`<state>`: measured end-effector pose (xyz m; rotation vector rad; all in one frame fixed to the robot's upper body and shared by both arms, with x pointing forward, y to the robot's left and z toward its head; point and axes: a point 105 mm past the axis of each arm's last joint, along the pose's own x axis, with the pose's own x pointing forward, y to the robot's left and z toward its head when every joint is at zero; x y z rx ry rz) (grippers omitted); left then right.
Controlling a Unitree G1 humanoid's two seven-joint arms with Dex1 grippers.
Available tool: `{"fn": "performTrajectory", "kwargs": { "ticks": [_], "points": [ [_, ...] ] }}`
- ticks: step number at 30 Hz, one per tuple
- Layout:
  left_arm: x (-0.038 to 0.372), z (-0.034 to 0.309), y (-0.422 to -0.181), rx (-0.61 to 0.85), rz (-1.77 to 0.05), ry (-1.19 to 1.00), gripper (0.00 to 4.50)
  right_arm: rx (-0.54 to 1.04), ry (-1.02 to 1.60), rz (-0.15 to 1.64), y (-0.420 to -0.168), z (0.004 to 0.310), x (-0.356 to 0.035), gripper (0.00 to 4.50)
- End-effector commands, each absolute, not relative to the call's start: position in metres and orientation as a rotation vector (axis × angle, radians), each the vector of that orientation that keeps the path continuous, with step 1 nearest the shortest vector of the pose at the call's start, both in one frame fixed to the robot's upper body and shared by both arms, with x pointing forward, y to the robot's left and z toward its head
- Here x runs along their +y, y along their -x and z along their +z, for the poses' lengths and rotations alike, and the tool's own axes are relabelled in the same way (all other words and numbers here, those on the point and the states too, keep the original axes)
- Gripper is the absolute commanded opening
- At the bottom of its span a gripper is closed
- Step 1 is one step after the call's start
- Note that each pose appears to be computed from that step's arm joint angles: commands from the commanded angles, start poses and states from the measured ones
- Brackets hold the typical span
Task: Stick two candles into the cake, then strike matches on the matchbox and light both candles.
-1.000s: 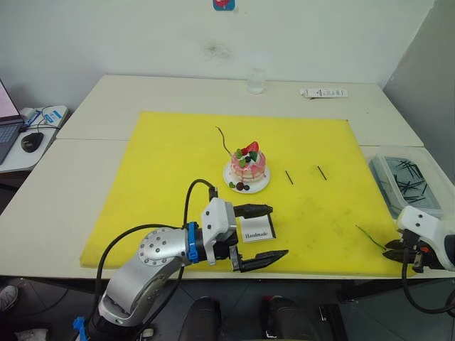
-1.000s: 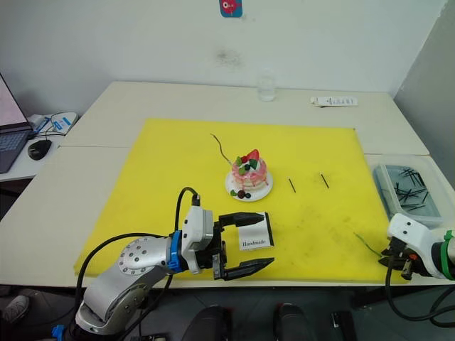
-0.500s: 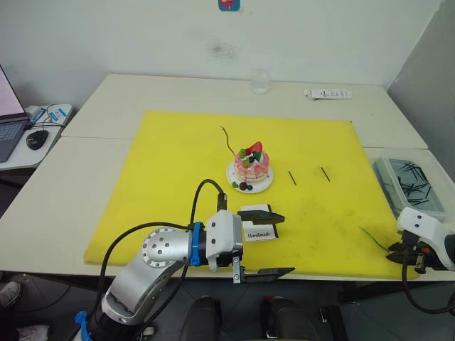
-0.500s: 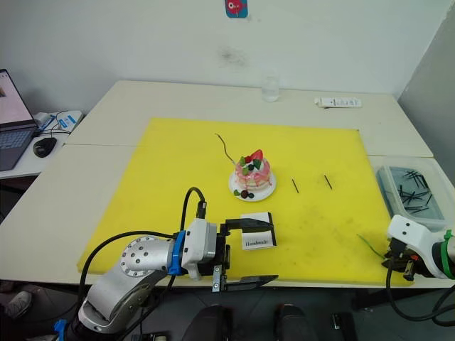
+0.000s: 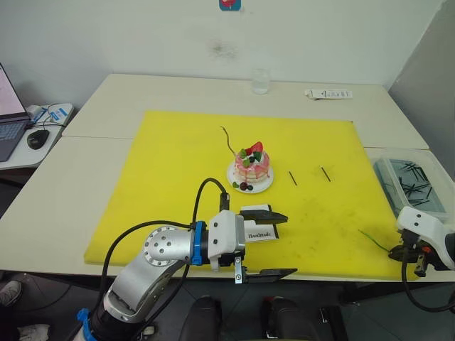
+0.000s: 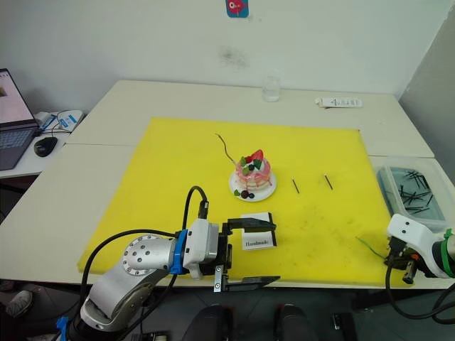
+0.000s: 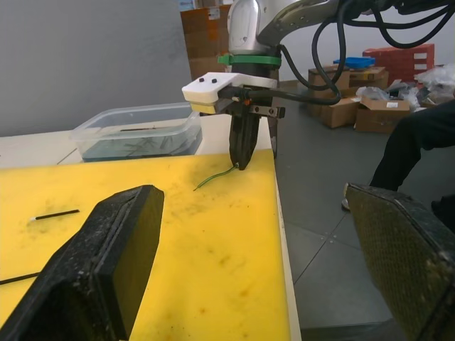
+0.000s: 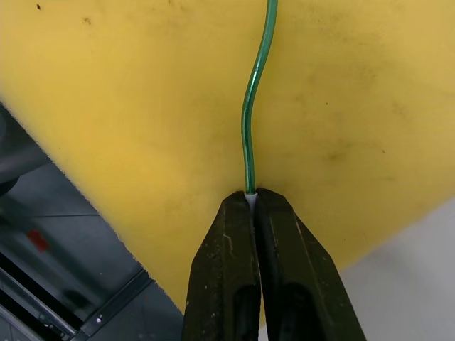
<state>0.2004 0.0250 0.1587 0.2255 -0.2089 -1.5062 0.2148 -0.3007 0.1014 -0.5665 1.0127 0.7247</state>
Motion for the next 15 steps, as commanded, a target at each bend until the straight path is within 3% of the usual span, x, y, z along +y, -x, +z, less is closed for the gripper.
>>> {"fn": "performTrajectory", "kwargs": {
  "ticks": [1,13,15],
  "points": [
    [0.022,0.166,-0.197,-0.246,-1.531,-0.221,4.5,1.003,0.489,0.792,-0.211,0.118,-0.288,0.02],
    [0.02,0.17,-0.199,-0.249,-1.537,-0.21,4.5,1.021,0.345,0.854,-0.206,0.145,-0.288,0.02],
    [0.022,0.169,-0.201,-0.242,-1.518,-0.205,4.5,0.951,0.28,0.892,-0.213,0.156,-0.274,0.02]
  ]
}}
